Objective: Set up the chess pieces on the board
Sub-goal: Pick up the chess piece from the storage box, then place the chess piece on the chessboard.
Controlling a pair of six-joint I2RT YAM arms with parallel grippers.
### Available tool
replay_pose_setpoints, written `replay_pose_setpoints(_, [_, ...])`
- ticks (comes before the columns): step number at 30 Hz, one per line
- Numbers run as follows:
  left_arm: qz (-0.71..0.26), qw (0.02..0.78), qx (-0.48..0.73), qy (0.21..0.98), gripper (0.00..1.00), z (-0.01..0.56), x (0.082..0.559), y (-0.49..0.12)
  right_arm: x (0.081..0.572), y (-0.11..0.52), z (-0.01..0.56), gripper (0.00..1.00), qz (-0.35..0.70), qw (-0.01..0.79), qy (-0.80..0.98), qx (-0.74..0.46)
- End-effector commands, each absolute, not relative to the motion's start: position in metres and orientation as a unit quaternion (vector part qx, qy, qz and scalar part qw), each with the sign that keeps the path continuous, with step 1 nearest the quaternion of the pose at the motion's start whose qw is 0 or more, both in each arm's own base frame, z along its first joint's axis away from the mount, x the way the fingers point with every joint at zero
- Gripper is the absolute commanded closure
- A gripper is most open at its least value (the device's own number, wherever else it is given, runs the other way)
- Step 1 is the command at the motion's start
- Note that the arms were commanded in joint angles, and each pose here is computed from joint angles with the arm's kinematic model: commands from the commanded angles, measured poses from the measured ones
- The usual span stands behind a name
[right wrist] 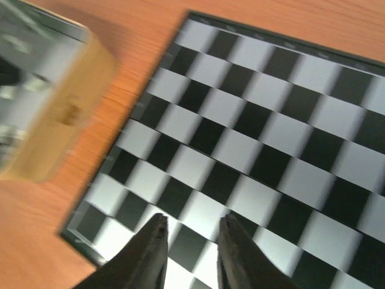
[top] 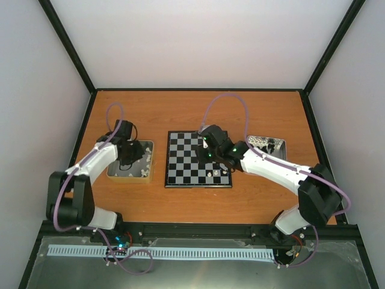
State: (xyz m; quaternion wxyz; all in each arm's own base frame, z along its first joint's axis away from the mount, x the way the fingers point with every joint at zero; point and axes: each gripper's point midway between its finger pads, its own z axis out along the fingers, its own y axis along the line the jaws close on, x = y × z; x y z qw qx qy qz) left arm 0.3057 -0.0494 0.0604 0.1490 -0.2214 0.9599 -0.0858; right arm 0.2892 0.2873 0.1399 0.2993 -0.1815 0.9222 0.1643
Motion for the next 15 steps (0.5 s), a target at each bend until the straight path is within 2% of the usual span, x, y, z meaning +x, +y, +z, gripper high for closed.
replay_pose_setpoints(1, [-0.21, 0.164, -0.266, 0.926, 0.92, 0.105, 0.31, -0.081, 0.284, 0.344, 0.195, 0.71, 0.331, 0.352, 0.845, -0.231])
replay_pose_setpoints(7, [-0.43, 0.103, -0.316, 0.839, 0.91, 0.144, 0.293, -0.142, 0.272, 0.395, 0.216, 0.62, 0.411, 0.34, 0.801, -0.272])
replay_pose_setpoints(15, [-0.539, 0.043, -0.375, 0.753, 0.89, 0.181, 0.284, -0.169, 0.257, 0.439, 0.217, 0.6, 0.452, 0.304, 0.789, -0.283])
